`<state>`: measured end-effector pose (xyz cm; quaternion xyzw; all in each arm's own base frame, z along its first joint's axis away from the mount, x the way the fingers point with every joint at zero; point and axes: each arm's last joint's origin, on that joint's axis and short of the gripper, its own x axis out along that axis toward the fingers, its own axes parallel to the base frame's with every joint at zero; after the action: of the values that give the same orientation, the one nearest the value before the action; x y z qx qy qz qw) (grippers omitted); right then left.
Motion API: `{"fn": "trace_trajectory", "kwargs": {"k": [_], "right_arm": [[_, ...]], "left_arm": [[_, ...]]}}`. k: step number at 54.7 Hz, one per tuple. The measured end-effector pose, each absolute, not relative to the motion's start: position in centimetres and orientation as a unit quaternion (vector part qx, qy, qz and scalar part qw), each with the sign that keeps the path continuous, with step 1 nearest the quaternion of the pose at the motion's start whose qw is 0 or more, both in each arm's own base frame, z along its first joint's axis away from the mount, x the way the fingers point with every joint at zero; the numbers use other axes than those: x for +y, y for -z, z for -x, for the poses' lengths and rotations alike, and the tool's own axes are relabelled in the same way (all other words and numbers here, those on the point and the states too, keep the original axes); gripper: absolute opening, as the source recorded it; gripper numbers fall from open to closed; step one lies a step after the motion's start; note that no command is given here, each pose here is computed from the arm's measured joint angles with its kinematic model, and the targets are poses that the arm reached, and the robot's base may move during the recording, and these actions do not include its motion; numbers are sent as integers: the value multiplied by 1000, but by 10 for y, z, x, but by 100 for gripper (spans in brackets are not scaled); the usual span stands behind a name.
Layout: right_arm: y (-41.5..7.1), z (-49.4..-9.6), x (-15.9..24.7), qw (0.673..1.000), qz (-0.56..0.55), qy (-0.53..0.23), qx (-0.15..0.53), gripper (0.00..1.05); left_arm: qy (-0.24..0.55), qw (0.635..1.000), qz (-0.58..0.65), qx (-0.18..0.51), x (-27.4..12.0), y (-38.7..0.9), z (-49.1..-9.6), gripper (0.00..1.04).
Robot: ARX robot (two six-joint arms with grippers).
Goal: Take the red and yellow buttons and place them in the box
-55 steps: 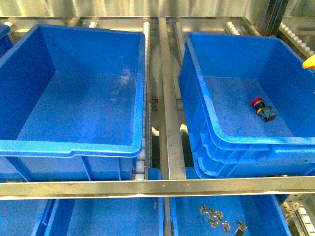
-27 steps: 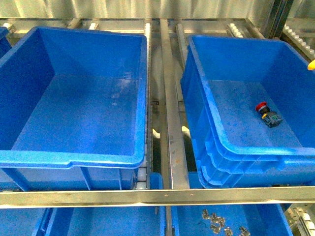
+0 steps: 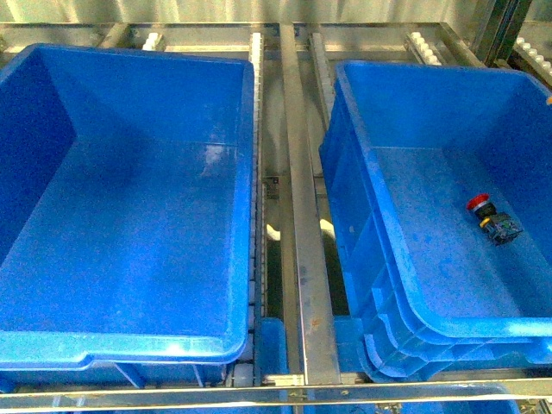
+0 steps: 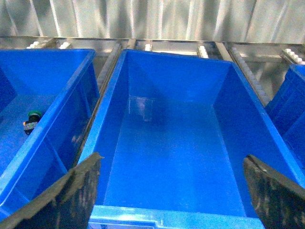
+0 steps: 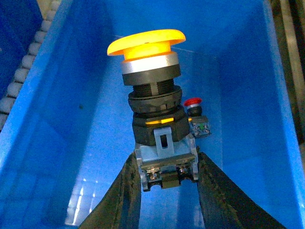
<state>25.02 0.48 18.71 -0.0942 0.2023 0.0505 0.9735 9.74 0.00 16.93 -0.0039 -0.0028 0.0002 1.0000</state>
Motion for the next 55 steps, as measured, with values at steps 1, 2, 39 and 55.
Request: {"fn": "trace_trajectory", "kwargs": {"k": [1, 2, 39, 55], "right_arm": [[-187, -256, 5, 973, 92, -52, 204, 26], [-186, -261, 5, 973, 90, -53, 206, 26], [-129, -430, 18, 960, 37, 4, 277, 26], [-117, -460, 13, 959, 50, 34, 278, 61]], "left_arm": [[0, 1000, 4, -3, 0, -169, -97, 97], [0, 1000, 3, -3, 0, -169, -97, 99], [0, 1000, 3, -3, 0, -169, -97, 97], [0, 1000, 3, -3, 0, -169, -97, 97]]}}
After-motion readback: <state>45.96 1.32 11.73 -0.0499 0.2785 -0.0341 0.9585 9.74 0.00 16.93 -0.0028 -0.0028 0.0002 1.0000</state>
